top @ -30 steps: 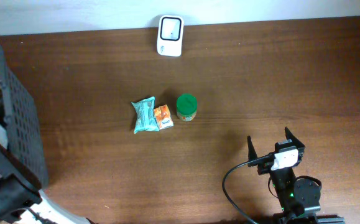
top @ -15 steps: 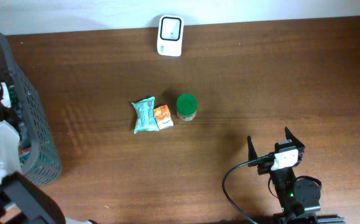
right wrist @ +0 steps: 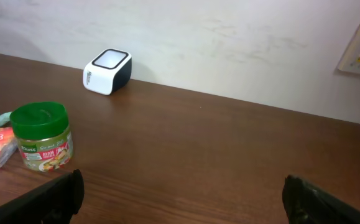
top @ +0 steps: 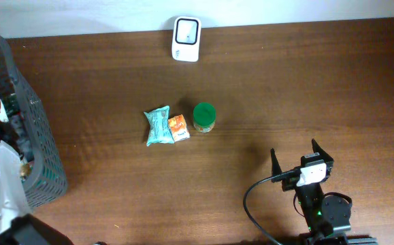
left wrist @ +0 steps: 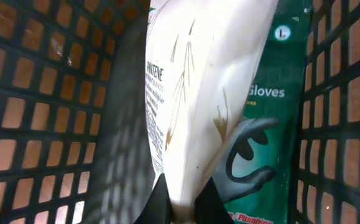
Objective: Scan the item barcode
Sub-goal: 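Lift the tube out and lay it beside the green packet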
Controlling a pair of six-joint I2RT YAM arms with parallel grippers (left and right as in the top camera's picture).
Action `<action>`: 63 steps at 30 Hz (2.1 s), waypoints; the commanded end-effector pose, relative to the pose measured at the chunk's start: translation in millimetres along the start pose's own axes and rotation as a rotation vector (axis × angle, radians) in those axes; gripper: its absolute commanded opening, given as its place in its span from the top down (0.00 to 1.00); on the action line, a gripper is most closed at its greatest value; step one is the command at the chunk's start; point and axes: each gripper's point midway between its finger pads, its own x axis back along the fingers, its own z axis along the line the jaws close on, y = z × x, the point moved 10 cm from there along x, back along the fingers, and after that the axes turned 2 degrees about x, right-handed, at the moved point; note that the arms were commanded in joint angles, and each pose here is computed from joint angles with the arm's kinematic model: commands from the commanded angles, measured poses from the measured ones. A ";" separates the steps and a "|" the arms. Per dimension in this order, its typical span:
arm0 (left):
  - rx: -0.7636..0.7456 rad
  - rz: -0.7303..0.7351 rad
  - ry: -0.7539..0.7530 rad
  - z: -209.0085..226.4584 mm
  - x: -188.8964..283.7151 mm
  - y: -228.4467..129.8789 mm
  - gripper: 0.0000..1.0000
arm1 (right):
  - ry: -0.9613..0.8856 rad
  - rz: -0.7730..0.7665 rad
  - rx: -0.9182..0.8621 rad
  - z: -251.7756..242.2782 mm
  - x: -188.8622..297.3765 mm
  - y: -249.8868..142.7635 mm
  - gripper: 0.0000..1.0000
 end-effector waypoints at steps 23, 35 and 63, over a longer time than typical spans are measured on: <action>-0.075 -0.363 -0.580 -91.2 255.7 -34.4 1.00 | -0.001 0.000 -0.014 -0.2 -0.1 -2.2 0.02; -0.196 0.094 -0.502 -209.4 157.9 -57.7 1.00 | -0.001 0.000 -0.014 -0.2 -0.1 -2.2 0.02; -0.226 0.219 -0.491 -269.4 99.3 -57.7 0.00 | -0.001 0.000 -0.014 -0.2 -0.1 -2.2 0.02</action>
